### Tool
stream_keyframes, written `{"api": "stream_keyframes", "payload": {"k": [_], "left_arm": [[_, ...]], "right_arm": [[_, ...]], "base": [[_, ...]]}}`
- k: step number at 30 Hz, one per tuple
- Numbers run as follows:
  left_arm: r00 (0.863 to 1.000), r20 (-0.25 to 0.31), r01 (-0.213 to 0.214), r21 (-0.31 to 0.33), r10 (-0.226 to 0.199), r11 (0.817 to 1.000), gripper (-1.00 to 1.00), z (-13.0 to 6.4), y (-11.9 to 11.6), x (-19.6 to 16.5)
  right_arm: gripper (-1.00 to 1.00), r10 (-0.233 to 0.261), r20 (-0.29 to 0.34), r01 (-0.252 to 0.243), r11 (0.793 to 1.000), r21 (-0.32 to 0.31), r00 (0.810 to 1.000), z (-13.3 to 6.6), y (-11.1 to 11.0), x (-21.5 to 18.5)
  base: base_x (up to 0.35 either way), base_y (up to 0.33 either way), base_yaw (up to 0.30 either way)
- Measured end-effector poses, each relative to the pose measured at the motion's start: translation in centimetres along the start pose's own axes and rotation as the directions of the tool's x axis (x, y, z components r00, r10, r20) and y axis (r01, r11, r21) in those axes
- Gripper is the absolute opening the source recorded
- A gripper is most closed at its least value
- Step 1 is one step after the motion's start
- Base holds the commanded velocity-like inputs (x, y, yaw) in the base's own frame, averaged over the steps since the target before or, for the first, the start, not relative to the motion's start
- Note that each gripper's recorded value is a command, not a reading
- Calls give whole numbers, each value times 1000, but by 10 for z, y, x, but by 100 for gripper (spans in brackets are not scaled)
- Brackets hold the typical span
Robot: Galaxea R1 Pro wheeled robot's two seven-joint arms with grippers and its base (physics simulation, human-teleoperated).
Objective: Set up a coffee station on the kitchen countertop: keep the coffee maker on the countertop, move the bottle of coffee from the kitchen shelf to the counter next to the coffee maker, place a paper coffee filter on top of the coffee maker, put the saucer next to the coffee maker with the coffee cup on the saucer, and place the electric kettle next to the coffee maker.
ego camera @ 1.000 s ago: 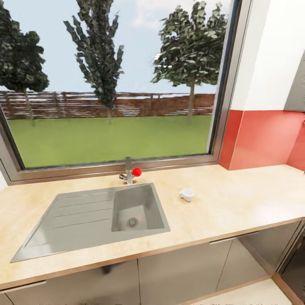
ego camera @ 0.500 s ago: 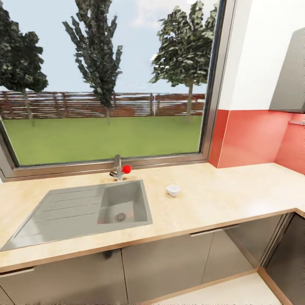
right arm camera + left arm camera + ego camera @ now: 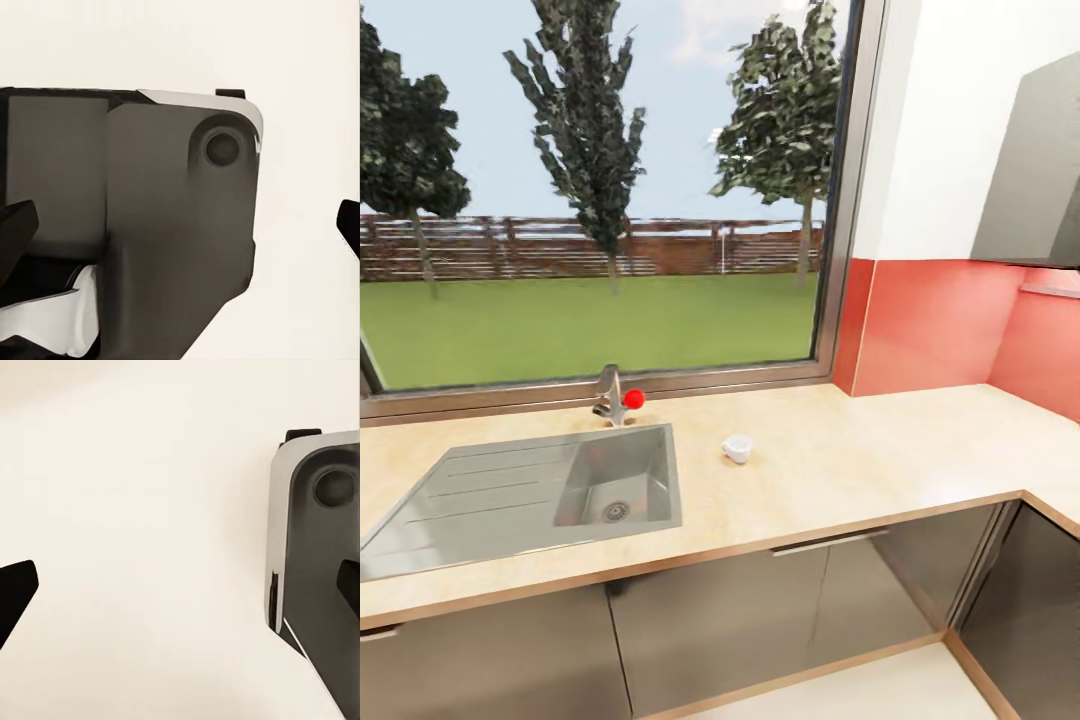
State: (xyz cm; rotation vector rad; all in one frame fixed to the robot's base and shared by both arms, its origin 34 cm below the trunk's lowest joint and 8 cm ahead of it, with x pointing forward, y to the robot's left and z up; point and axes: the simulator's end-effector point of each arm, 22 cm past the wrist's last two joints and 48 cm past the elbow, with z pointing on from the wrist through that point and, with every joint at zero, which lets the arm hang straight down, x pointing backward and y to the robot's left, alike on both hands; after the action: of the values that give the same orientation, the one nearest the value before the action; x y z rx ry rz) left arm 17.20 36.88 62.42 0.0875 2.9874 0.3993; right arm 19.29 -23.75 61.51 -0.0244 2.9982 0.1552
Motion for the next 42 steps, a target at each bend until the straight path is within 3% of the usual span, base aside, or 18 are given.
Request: {"api": "stream_keyframes", "payload": {"k": [24,42], "left_arm": [[1000,1,2,-1,-2,1000,100,0,0,0],[1000,7,6,-1,-6,1000,100,0,1,-2]], "right_arm": [[100,2,1,-2,1000,0,1000,0,0,0],[100,4,0,-4,1000,4,1000,0,-2,0]], "base": [[0,-273,2],[0,-273,208]]}}
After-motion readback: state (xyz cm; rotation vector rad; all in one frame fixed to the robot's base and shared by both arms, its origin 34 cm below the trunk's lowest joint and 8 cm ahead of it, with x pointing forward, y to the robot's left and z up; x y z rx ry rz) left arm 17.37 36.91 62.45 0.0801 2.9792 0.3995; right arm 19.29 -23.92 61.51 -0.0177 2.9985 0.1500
